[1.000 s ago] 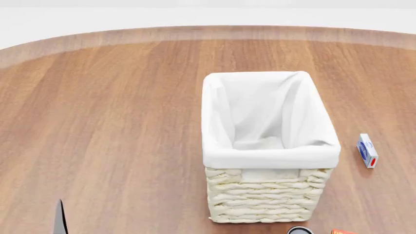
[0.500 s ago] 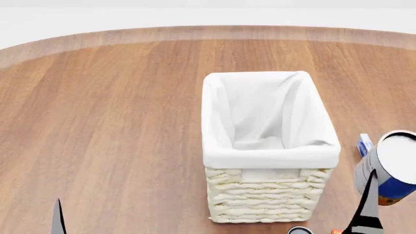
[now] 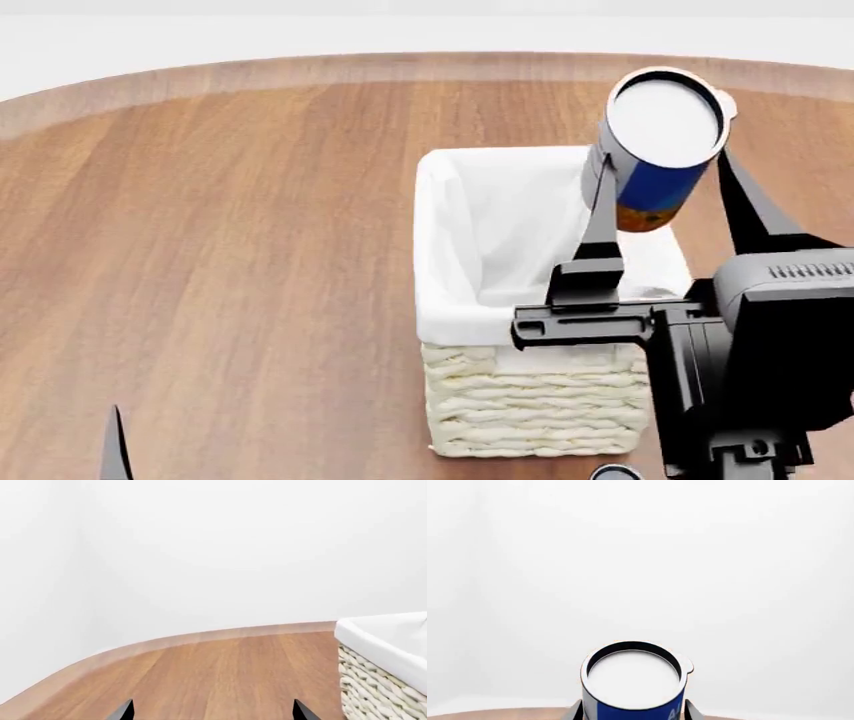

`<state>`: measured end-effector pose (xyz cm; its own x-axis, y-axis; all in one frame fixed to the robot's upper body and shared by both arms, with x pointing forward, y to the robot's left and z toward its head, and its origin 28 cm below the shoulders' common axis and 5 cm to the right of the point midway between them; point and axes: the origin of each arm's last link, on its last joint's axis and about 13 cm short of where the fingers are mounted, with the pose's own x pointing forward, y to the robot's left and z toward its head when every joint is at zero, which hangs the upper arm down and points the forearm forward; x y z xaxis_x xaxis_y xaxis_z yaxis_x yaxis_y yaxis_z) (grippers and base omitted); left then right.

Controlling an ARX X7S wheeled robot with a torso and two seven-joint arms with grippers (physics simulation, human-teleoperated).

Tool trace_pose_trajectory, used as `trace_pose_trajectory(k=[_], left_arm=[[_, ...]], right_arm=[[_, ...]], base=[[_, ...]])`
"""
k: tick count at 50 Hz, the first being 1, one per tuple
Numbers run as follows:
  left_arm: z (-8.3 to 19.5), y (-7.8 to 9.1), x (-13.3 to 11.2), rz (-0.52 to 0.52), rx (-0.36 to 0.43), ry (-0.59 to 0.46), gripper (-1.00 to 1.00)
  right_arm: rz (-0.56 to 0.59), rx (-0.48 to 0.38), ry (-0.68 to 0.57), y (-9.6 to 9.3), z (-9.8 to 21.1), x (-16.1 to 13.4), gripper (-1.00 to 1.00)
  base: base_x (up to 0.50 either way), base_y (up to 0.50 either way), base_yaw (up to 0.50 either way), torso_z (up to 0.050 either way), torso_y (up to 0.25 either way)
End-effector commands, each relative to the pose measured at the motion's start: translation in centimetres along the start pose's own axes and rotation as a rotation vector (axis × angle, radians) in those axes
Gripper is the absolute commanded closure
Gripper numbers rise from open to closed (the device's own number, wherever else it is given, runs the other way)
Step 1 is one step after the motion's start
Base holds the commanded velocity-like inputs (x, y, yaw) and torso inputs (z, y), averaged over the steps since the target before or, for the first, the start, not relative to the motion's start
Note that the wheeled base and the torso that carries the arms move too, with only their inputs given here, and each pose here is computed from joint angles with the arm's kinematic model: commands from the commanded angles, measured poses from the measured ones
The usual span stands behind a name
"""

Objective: Pick up the alphabet soup and put it in the basket.

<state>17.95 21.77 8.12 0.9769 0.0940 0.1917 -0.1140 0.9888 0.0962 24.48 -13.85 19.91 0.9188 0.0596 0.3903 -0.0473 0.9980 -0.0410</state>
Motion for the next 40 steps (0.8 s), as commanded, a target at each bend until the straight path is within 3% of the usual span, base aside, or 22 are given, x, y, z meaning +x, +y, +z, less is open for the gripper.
trace_pose_trajectory(k=[1,20,40], left_arm=[[-0.1,0.0,0.0,0.002,-0.002,0.0,-1.0],[0.1,0.2,0.0,0.002,-0.008,0.0,-1.0],[0.1,0.3,0.0,0.009,-0.009,0.004,-1.0]], right_arm=[[0.046,-0.026,-0.041,1.5,1.3,4.6,1.0],[0.111,-0.014,0.022,3.5,0.5,11.1,1.0],[0.031,-0.047,0.179,3.1,-2.3,17.0,1.0]], base=[[0.0,0.0,0.0,0.0,0.0],[0.0,0.0,0.0,0.0,0.001],[0.0,0.0,0.0,0.0,0.001]])
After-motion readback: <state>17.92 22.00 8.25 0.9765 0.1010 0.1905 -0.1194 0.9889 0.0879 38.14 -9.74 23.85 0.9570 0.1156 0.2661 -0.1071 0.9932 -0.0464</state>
